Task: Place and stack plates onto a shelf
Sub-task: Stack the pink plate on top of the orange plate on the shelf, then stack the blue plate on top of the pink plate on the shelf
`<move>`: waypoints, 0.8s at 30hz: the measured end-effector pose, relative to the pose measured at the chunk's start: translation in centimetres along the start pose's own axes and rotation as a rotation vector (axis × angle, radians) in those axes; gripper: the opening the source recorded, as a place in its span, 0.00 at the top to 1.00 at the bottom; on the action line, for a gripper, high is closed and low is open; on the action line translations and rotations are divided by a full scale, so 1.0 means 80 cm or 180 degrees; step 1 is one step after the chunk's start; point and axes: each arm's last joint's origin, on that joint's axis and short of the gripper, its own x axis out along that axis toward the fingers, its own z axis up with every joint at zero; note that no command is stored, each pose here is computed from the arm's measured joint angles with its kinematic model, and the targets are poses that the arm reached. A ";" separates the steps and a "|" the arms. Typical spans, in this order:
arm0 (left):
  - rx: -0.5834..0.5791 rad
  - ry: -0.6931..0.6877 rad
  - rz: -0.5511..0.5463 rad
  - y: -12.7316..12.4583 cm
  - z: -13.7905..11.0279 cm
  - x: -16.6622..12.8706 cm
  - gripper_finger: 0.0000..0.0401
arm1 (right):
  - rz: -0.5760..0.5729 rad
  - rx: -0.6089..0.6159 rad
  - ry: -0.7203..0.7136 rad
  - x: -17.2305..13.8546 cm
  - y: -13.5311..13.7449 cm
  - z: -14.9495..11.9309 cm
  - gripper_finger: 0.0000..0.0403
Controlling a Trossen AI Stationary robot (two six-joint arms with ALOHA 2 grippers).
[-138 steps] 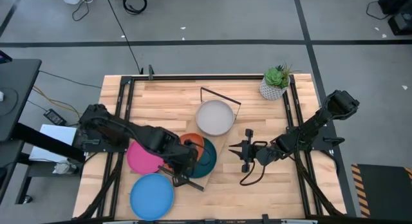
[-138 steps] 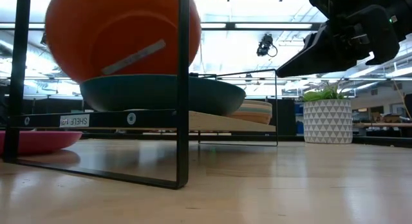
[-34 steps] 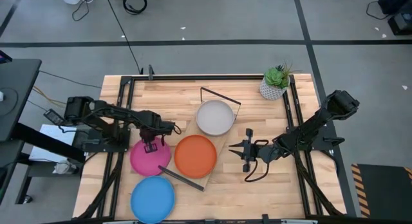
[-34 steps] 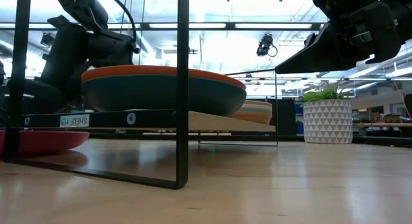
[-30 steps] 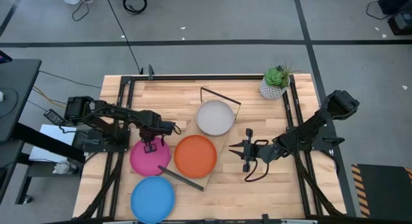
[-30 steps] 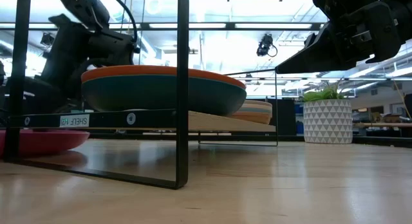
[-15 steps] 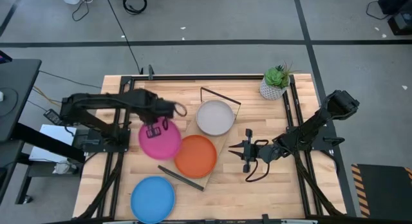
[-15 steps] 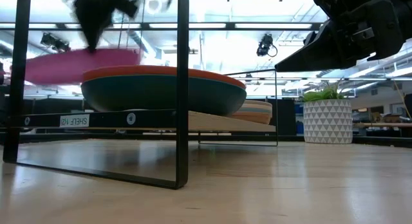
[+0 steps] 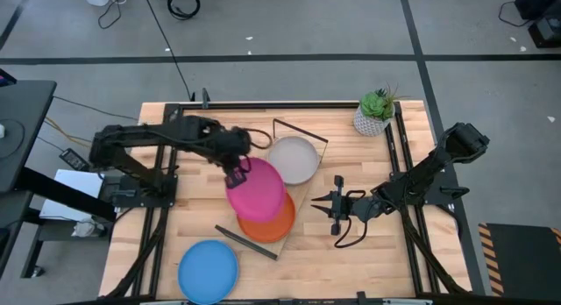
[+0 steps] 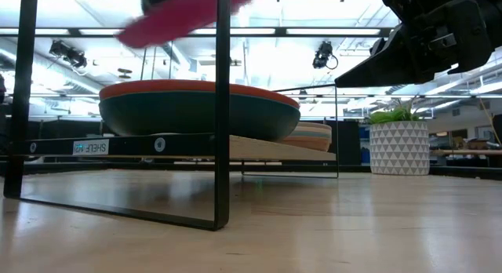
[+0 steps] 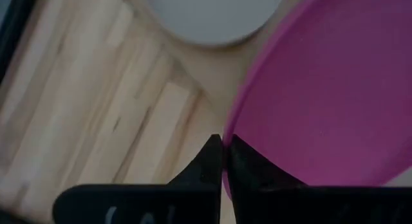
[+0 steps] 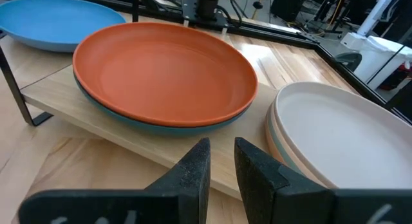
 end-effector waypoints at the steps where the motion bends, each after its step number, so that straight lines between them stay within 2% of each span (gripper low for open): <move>1: 0.0011 0.0015 -0.0021 -0.006 0.006 0.012 0.97 | 0.0000 0.0005 -0.0006 0.000 0.000 0.000 0.81; 7: 0.0196 0.0636 -0.0245 -0.036 0.022 0.087 0.97 | 0.0000 0.0006 -0.0008 0.000 0.000 0.000 0.81; 13: 0.0377 0.0939 -0.0250 -0.046 0.028 0.132 0.94 | 0.0000 0.0001 0.0000 0.000 0.000 0.000 0.81; 16: 0.0450 0.0917 -0.0271 -0.050 0.028 0.134 0.90 | 0.0000 0.0003 0.0004 0.000 0.000 0.000 0.81; 19: 0.0523 0.0822 -0.0248 -0.052 0.030 0.129 0.81 | 0.0000 -0.0001 0.0007 0.000 0.000 0.000 0.81; 21: 0.0568 0.0781 -0.0252 -0.051 0.033 0.118 0.75 | 0.0000 -0.0004 0.0016 0.000 0.000 -0.001 0.81; 24: 0.0727 0.0445 -0.0332 -0.061 0.039 0.086 0.69 | -0.0001 -0.0010 0.0023 0.000 0.000 -0.001 0.81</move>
